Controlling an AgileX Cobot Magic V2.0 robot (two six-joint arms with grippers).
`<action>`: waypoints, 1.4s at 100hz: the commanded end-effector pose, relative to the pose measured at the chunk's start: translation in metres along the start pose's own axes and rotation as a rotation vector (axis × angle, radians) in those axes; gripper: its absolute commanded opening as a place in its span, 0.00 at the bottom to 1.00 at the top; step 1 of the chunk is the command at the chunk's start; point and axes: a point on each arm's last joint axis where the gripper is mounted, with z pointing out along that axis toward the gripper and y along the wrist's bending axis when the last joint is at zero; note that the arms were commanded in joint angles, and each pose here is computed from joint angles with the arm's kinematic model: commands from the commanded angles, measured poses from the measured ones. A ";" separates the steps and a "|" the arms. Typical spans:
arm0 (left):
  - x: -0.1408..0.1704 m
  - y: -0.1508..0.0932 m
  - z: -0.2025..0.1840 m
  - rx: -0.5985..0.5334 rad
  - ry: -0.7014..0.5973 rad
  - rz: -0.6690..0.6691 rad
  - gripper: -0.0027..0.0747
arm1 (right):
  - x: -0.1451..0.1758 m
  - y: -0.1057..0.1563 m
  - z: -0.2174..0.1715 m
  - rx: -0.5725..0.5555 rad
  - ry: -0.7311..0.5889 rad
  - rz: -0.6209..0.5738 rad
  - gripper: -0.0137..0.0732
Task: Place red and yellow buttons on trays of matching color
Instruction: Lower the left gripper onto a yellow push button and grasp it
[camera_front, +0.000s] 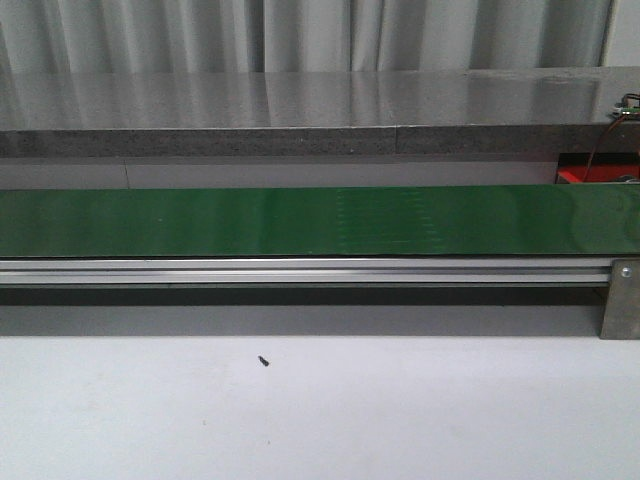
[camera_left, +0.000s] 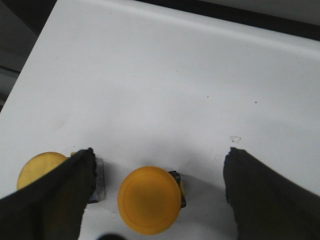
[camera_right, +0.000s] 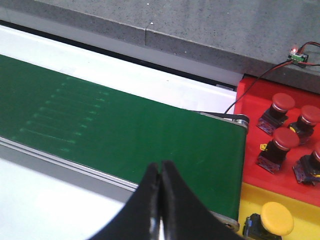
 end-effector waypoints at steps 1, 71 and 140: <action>-0.020 0.001 -0.021 -0.007 -0.114 0.000 0.68 | -0.012 -0.004 -0.004 0.038 -0.076 0.004 0.08; -0.014 0.000 -0.001 -0.012 -0.097 0.017 0.68 | -0.012 -0.004 -0.004 0.038 -0.076 0.004 0.08; -0.009 0.001 -0.001 -0.014 -0.041 0.020 0.43 | -0.012 -0.004 -0.004 0.038 -0.076 0.004 0.08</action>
